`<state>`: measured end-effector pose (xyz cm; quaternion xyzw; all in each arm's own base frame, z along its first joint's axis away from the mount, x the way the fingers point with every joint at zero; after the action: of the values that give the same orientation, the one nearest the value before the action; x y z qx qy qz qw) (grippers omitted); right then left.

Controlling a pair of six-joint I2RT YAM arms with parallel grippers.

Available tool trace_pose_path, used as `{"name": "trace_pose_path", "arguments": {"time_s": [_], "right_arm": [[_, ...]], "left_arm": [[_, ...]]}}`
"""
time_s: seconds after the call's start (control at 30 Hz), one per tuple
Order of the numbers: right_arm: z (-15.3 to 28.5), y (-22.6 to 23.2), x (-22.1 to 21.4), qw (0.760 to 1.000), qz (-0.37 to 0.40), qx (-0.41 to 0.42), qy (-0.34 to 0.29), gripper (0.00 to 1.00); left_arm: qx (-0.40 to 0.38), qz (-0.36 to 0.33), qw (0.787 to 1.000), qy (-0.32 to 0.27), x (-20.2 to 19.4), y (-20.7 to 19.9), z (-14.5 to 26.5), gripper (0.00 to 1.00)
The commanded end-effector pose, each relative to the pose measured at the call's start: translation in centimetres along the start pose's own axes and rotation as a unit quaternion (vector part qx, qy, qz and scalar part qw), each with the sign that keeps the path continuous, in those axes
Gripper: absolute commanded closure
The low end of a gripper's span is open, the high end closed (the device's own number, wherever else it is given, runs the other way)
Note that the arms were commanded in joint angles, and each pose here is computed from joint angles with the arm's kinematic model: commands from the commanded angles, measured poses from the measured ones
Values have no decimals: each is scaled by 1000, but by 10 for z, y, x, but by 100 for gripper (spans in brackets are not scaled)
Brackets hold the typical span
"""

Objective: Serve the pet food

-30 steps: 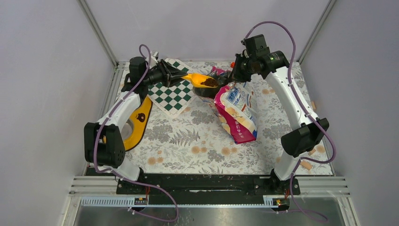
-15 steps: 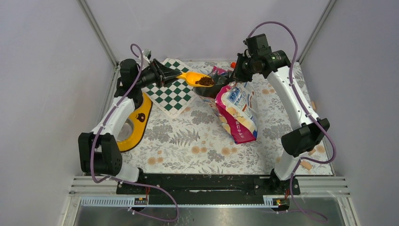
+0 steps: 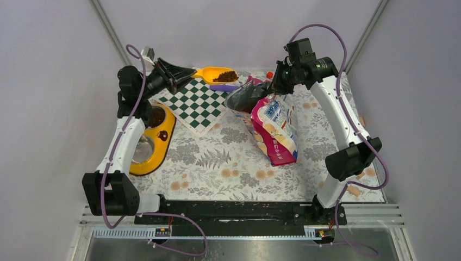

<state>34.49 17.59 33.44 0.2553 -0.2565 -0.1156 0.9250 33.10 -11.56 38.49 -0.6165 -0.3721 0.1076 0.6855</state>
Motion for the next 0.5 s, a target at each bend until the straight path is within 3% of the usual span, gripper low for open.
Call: {"name": "trace_pose_path", "arguments": {"time_s": [0.0,0.47], "right_arm": [[53,45,30,988,15,117,-100,100],[53,42,27,988,16,114,-99,100]], "left_arm": [[-64,-46,995,-60,20,-62,17,100],[-94,20,984,-153,35,-77,40,100]]}}
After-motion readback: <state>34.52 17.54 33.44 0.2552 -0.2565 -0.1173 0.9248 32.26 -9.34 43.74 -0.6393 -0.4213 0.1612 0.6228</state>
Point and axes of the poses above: each gripper's point midway between its finger pads, its own z axis back along the fingers, its own y axis along the line the jaws close on, x = y × z, the point moved 6 cm from there along z, back along the fingers, and after that the axes turned 6 degrees about -z, right-handed, at the moved point
